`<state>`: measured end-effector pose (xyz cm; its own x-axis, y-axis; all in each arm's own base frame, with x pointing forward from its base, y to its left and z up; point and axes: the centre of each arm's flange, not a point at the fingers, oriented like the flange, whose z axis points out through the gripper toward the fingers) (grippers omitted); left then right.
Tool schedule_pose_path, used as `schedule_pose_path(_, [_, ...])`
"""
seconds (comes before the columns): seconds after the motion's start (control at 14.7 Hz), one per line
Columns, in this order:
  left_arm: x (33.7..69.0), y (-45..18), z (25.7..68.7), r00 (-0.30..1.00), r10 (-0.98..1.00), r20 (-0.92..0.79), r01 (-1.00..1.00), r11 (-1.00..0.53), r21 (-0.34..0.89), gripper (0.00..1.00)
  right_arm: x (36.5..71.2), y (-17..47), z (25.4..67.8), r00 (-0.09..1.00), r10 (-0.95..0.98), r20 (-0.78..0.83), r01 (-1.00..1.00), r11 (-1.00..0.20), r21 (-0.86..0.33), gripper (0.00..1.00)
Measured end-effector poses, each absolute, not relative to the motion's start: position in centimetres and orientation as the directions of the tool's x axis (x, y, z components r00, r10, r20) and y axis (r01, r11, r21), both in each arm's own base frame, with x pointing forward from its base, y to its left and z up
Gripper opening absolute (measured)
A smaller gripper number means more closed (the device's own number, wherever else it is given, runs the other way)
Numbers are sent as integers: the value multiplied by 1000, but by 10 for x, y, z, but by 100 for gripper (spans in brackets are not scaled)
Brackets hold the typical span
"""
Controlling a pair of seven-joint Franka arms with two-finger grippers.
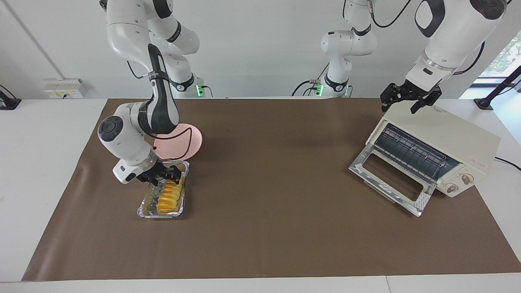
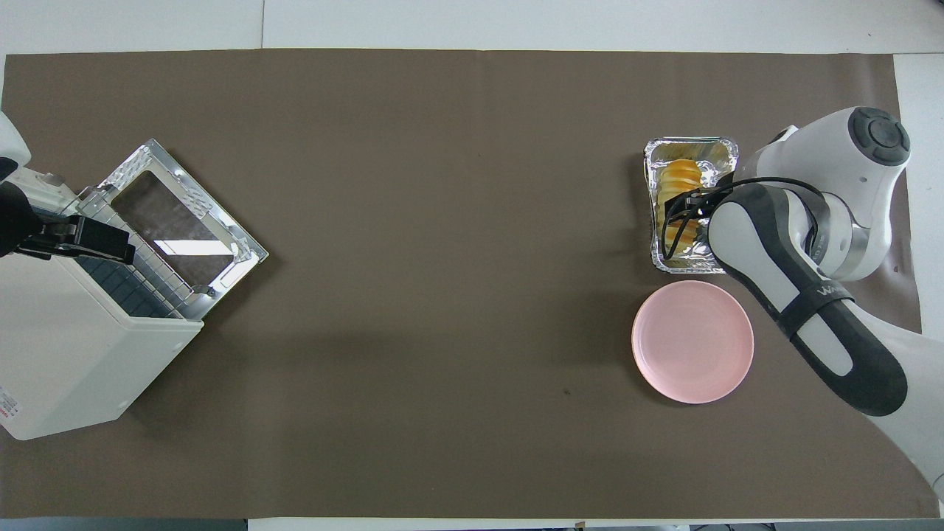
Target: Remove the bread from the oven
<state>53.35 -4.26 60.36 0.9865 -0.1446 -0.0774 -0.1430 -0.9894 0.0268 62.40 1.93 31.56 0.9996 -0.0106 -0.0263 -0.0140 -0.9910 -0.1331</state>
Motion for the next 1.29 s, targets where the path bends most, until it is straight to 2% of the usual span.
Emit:
schedule_pose_path(0.34, [533, -43, 604, 986, -145, -77, -143, -989, 27, 100, 624, 24, 315, 1000, -5, -22, -8, -991, -133, 86])
schedule_pose_path(0.61, [533, -43, 604, 986, -145, -77, -143, -989, 27, 100, 622, 23, 311, 1000, -7, -14, -9, -991, -131, 44])
schedule_pose_path(0.82, [533, -43, 604, 986, -145, -77, -143, -989, 27, 100, 622, 23, 312, 1000, -7, -12, -9, -991, -131, 19])
schedule_pose_path(1.09, [533, -43, 604, 986, -145, -77, -143, -989, 27, 100, 623, 23, 317, 1000, -6, -14, -8, -991, -132, 13])
schedule_pose_path(1.29, [533, -43, 604, 986, -145, -77, -143, -989, 27, 100, 628, 24, 353, 999, 8, -51, 1, -990, -138, 8])
